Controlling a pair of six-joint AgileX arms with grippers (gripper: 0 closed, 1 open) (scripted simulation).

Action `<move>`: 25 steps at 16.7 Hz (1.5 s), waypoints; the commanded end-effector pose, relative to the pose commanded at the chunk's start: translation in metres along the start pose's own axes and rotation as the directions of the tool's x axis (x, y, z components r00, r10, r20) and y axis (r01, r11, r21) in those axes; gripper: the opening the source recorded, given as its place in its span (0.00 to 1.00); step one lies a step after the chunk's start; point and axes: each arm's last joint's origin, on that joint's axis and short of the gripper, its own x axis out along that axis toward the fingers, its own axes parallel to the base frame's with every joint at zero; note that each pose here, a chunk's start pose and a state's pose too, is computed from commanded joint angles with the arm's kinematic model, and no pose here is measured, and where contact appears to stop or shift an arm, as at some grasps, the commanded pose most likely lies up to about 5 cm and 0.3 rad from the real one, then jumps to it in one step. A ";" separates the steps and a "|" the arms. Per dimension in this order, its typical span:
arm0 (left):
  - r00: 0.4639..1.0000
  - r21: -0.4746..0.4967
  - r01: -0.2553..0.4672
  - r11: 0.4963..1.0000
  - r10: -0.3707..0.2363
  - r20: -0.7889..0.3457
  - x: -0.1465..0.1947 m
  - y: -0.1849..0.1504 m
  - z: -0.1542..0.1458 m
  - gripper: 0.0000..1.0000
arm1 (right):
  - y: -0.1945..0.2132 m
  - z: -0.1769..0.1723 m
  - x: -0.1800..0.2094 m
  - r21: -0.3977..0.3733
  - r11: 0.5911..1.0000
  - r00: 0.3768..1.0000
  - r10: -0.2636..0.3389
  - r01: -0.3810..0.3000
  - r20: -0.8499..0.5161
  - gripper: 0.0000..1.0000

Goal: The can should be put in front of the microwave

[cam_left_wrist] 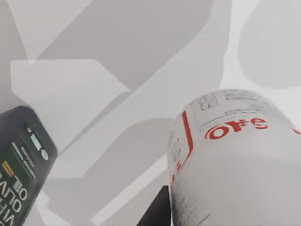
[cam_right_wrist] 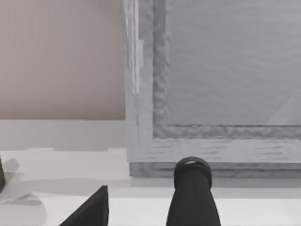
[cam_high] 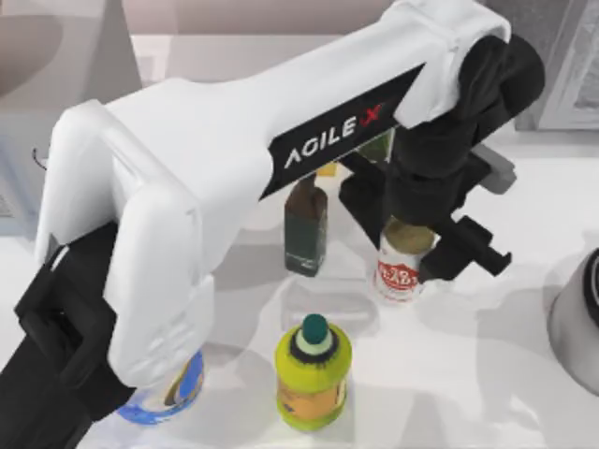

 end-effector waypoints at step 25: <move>0.993 -0.605 0.012 0.796 0.064 0.103 -0.049 0.184 -0.288 0.00 | 0.000 0.000 0.000 0.000 1.000 1.000 0.000 0.000 0.000 1.00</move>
